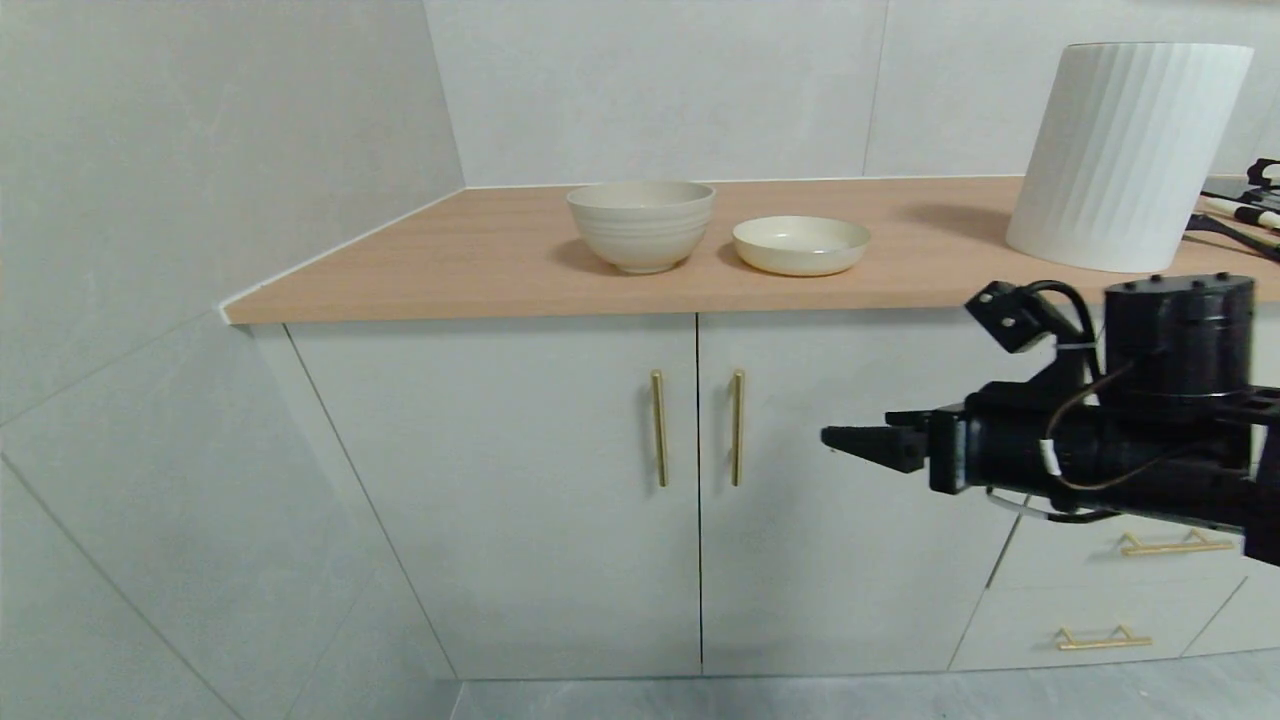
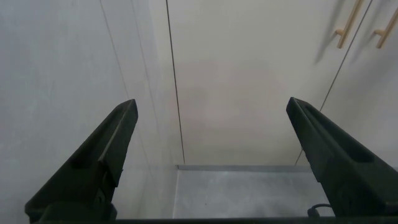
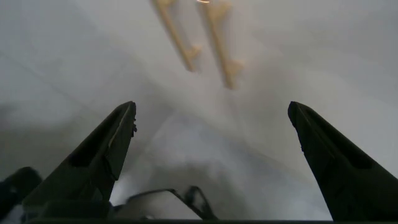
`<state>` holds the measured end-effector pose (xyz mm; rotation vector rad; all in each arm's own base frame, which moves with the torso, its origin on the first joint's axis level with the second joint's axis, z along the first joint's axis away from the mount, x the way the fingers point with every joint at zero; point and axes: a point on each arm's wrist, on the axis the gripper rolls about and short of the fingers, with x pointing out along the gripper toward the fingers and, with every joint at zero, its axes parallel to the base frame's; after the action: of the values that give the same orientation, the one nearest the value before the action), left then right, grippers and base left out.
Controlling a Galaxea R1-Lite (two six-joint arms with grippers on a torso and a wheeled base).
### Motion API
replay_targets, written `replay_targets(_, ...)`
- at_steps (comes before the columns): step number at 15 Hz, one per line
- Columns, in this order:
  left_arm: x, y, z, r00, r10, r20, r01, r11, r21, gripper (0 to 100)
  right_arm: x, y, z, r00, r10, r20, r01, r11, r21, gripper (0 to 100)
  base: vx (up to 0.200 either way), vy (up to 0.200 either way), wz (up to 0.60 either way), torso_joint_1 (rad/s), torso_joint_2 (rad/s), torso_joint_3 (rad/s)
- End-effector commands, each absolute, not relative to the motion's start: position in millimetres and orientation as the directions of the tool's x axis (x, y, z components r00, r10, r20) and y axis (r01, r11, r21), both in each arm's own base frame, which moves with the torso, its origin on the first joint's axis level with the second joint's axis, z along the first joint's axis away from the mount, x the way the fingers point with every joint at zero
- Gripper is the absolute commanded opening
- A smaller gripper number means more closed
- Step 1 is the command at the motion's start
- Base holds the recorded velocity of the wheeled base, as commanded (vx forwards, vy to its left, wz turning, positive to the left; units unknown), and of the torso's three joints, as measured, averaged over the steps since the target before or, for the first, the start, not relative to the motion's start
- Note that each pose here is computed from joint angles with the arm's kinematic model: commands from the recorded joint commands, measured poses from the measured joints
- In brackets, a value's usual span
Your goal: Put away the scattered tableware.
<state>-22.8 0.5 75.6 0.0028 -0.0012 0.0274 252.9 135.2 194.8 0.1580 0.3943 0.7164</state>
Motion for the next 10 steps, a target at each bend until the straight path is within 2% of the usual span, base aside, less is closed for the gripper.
replay_targets(1,-22.8,0.6,75.6,1.0,0.028,0.002,-0.028,1.0,0.003,100,277.2,172.6,168.3,0.615,0.702,-0.36,-0.636,0.711,0.301,100,0.0,0.0,0.0,0.0,0.0,0.0)
replay_targets(5,-22.8,0.6,75.6,1.0,0.028,0.002,-0.028,1.0,0.005,100,292.4,191.6,149.6,0.599,0.721,-0.348,-0.656,0.691,0.304,100,0.0,0.0,0.0,0.0,0.0,0.0)
replay_targets(10,-22.8,0.6,75.6,1.0,0.028,0.002,-0.028,1.0,0.003,100,308.9,202.1,141.4,0.628,0.741,-0.237,-0.657,0.668,0.349,100,0.0,0.0,0.0,0.0,0.0,0.0)
